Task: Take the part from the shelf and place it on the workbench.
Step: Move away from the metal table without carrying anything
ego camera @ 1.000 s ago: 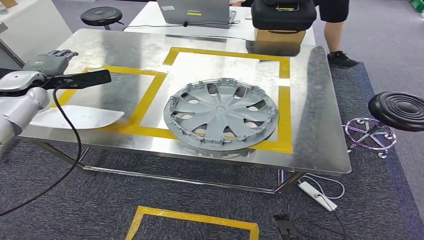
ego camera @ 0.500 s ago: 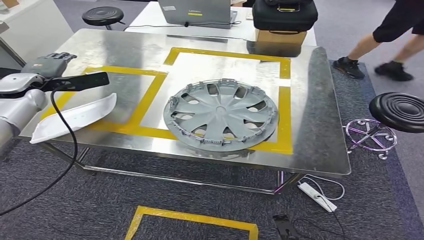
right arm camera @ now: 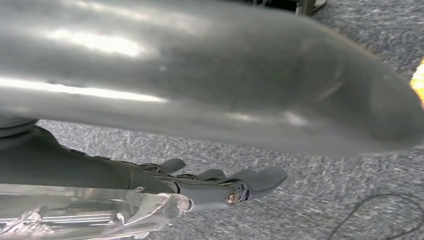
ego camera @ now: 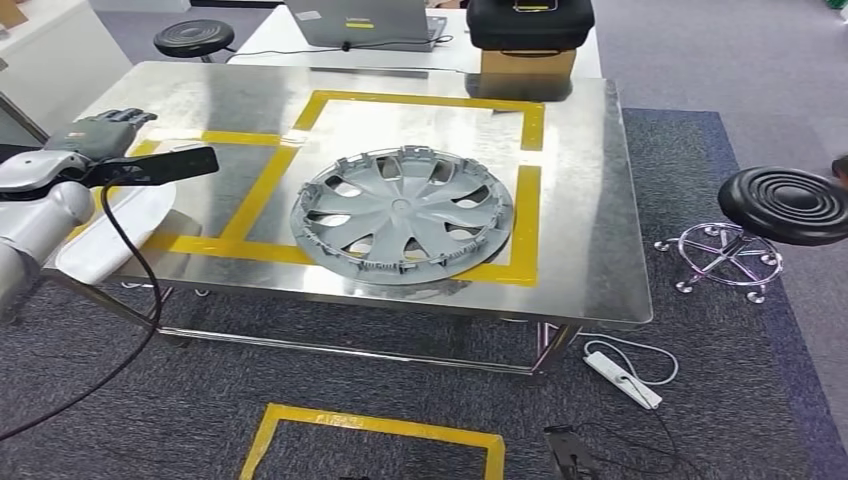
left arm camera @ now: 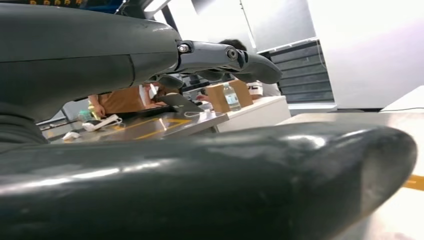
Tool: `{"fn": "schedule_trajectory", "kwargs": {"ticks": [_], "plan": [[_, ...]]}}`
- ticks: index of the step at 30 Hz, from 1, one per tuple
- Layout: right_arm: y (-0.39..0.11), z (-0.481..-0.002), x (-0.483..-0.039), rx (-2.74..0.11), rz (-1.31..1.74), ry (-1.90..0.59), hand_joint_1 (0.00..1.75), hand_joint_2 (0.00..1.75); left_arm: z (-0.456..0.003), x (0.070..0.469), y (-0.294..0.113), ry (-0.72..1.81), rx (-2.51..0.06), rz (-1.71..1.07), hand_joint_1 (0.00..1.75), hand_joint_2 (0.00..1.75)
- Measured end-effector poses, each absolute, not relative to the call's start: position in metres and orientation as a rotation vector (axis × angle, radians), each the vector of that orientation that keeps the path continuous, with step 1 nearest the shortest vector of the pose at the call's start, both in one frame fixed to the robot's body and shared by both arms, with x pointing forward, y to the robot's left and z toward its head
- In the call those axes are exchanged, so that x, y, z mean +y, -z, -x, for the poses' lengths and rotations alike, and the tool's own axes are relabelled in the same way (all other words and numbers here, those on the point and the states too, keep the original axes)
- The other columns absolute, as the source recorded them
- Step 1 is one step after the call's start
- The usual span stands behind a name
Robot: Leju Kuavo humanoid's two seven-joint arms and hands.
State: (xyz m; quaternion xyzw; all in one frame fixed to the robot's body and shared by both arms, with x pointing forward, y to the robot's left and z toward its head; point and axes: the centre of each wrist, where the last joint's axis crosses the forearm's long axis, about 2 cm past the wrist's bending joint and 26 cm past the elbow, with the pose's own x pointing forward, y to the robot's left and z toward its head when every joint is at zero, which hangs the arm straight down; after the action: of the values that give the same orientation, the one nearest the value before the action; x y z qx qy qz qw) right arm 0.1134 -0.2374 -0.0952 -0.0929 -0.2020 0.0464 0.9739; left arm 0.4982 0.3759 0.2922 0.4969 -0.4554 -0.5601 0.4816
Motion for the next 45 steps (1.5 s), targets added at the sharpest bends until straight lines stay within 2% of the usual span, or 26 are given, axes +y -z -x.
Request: {"fn": "schedule_trajectory", "kwargs": {"ticks": [45], "plan": [[0.0957, -0.1111, -0.2370, -0.402, 0.184, -0.093, 0.00, 0.00, -0.4991, 0.3699, -0.2917, 1.388, -1.106, -1.196, 0.00, 0.00]]}}
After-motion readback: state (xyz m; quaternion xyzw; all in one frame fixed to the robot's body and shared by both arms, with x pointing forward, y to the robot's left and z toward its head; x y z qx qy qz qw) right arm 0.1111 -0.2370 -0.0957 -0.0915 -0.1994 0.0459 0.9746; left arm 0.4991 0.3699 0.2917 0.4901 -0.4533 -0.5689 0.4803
